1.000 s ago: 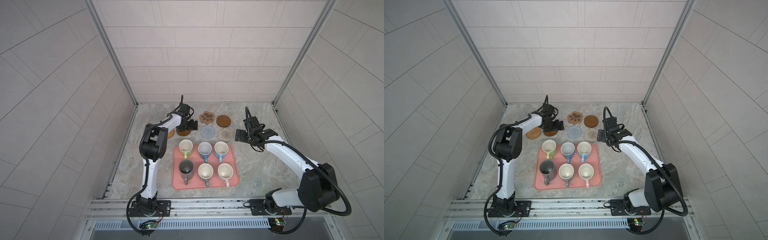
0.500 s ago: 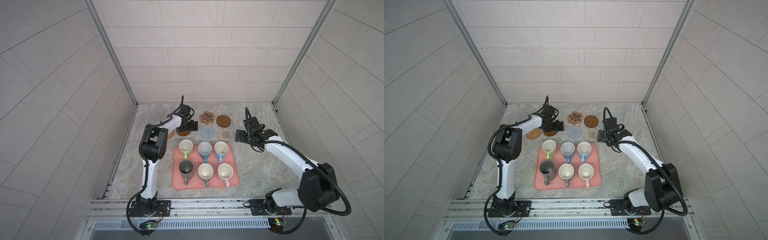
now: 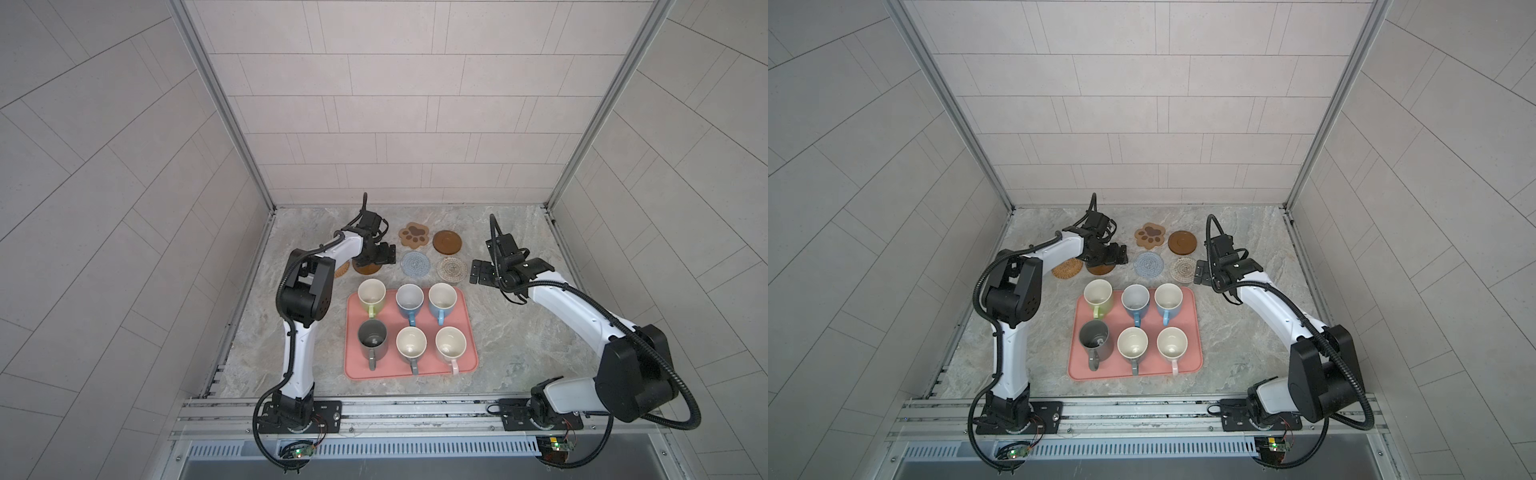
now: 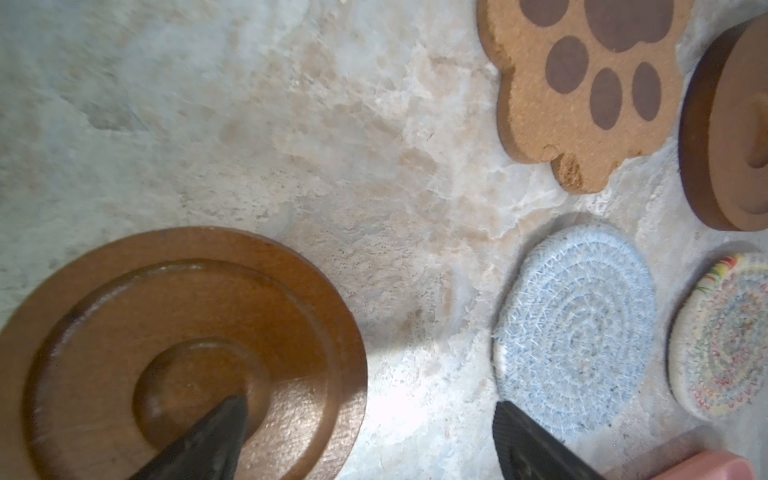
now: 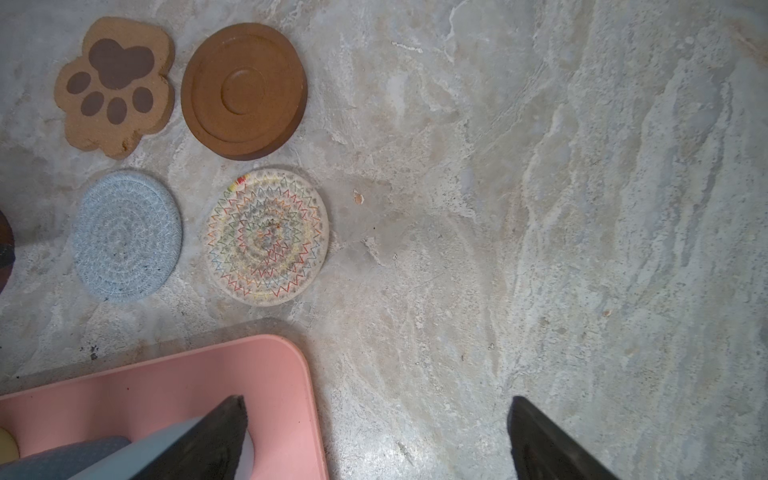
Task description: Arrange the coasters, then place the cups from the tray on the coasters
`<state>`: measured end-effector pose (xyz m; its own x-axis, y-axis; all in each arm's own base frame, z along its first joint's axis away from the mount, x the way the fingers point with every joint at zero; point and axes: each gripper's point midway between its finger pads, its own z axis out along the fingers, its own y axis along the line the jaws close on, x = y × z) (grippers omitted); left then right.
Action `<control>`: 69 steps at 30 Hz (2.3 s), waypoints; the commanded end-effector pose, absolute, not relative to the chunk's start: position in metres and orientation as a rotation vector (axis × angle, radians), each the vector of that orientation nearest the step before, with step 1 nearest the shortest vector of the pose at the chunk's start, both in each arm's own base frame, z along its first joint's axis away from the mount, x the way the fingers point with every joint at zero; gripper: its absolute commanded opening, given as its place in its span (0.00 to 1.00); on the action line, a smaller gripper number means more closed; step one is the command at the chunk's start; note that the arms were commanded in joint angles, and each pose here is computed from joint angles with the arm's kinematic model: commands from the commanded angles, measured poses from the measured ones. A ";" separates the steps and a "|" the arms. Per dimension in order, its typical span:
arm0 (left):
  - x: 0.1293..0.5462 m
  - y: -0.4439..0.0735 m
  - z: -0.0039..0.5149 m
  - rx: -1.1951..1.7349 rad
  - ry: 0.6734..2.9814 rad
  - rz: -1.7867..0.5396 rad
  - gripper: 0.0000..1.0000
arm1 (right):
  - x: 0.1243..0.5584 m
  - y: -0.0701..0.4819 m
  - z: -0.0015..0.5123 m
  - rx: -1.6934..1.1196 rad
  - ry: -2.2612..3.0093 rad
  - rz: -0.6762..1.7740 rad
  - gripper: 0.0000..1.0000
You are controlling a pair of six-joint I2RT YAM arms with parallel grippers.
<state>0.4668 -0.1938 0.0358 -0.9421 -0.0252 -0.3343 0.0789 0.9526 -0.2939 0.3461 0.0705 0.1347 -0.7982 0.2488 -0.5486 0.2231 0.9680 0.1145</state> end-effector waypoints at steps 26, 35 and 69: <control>0.470 -0.200 0.072 0.063 2.766 -0.430 1.00 | 0.356 0.068 0.151 0.317 2.502 0.010 1.00; 0.467 -0.187 0.114 -0.045 2.655 -0.469 1.00 | 0.388 0.088 0.164 0.238 2.510 0.067 1.00; 0.416 -0.119 0.138 -0.431 2.502 -0.554 1.00 | 0.480 0.300 0.080 -0.308 2.753 0.646 0.88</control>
<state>0.4144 -0.1277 0.1255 -0.8393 -0.3616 -0.4059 -0.1653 0.8811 -0.4431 0.4946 0.2870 0.0850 -0.9192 -0.0877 -0.3840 -0.2431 0.8934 0.3777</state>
